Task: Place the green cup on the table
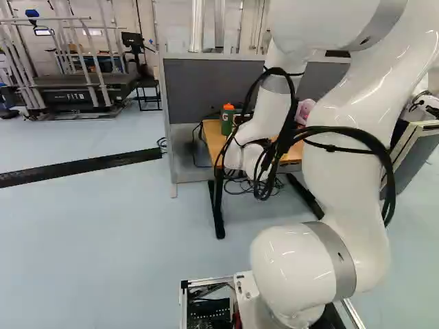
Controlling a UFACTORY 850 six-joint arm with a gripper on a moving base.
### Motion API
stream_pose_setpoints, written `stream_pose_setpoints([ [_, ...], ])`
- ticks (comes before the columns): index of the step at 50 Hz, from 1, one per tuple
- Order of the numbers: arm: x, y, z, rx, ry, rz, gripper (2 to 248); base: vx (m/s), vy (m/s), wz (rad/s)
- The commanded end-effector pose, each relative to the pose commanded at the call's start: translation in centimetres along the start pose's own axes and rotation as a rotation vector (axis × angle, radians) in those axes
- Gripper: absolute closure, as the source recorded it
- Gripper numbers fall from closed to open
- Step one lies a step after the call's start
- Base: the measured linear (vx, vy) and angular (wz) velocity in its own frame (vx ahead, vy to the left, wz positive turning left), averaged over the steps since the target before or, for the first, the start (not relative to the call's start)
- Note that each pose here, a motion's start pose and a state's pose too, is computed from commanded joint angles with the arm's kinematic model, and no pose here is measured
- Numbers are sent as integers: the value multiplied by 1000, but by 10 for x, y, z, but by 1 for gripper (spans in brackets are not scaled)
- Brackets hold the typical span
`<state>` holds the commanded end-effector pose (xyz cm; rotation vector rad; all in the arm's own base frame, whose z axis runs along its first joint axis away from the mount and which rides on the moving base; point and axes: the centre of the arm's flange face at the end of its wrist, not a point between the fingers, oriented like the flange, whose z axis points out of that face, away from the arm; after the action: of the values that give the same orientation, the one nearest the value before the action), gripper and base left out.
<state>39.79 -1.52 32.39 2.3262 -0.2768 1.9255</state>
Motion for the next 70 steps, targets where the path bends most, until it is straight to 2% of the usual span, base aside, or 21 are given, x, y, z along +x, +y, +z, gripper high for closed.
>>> stream_pose_setpoints([
  [6, -1, 1, -12, 4, -5, -2, 3, 0, 0, 0],
  [42, 6, 2, -28, 32, -24, -6, 3, 0, 0, 0],
  [70, 17, 4, -64, 92, -66, -23, 3, 0, 0, 0],
])
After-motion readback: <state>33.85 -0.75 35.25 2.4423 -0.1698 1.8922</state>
